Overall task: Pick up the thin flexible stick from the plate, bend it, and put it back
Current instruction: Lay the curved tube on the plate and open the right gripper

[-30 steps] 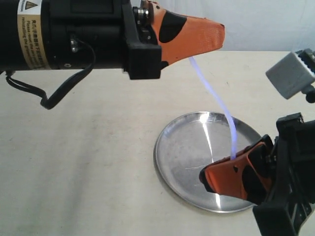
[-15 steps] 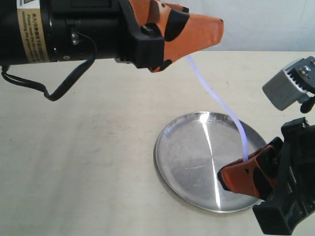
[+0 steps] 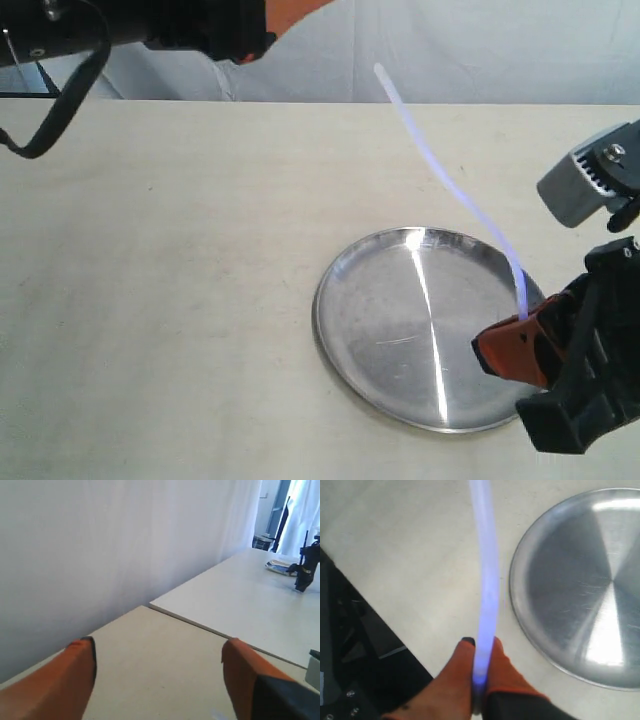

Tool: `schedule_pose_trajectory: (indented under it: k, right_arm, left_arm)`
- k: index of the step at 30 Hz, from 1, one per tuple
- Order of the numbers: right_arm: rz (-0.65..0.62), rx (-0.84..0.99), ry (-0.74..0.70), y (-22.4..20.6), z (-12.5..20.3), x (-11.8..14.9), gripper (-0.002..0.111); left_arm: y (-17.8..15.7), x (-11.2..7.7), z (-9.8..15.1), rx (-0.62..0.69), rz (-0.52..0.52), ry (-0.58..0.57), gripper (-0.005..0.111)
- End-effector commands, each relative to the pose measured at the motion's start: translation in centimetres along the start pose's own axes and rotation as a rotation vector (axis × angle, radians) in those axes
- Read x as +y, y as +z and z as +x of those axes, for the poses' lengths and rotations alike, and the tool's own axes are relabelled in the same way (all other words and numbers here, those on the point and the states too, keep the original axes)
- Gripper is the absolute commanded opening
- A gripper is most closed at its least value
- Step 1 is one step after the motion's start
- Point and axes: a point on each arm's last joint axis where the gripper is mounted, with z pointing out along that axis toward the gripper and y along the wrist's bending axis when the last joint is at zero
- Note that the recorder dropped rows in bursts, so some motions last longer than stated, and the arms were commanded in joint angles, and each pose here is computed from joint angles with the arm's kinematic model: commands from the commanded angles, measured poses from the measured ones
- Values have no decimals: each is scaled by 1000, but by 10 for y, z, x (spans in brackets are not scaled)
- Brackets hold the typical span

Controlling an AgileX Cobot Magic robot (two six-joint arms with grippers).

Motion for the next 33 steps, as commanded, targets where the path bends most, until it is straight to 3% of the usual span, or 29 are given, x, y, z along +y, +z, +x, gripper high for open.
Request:
schedule_pose_trajectory:
  k: [1,4,7,10,13,20,25,28,31,33]
  right_arm:
    - [178,75,61,2,3,-17,-1]
    - [319,220,85,14,7,-32,-1]
    - [357,340,75,47,1,-43,-1]
    - [377,444,65,86,0,-54,-1]
    - [380,502,53,126,2,-65,-1]
    - [372,452,-1,170,2,-77,3]
    - [387,443,-53,173,1,-80,37]
    - [389,428,-38,169,-1,-79,54]
    - [399,411,-10,161,-4,-77,52]
    - [405,410,3,152,-5,-75,45]
  left_arm:
    - [-16,-3,-14,-53,-52,28,67]
    - [-35,-5,-27,-106,-108,57,57]
    - [-63,-15,-44,-197,-112,85,29]
    - [-90,-26,-56,-254,-103,214,0]
    - [-109,-30,-57,-272,-152,336,0]
    - [-115,-11,-36,-234,-343,304,0]
    - [-114,-6,-26,-205,-384,295,0]
    - [-117,3,-27,-209,-482,285,0]
    - [-124,14,-28,-218,-624,244,0]
    - [-128,20,-27,-219,-697,177,0]
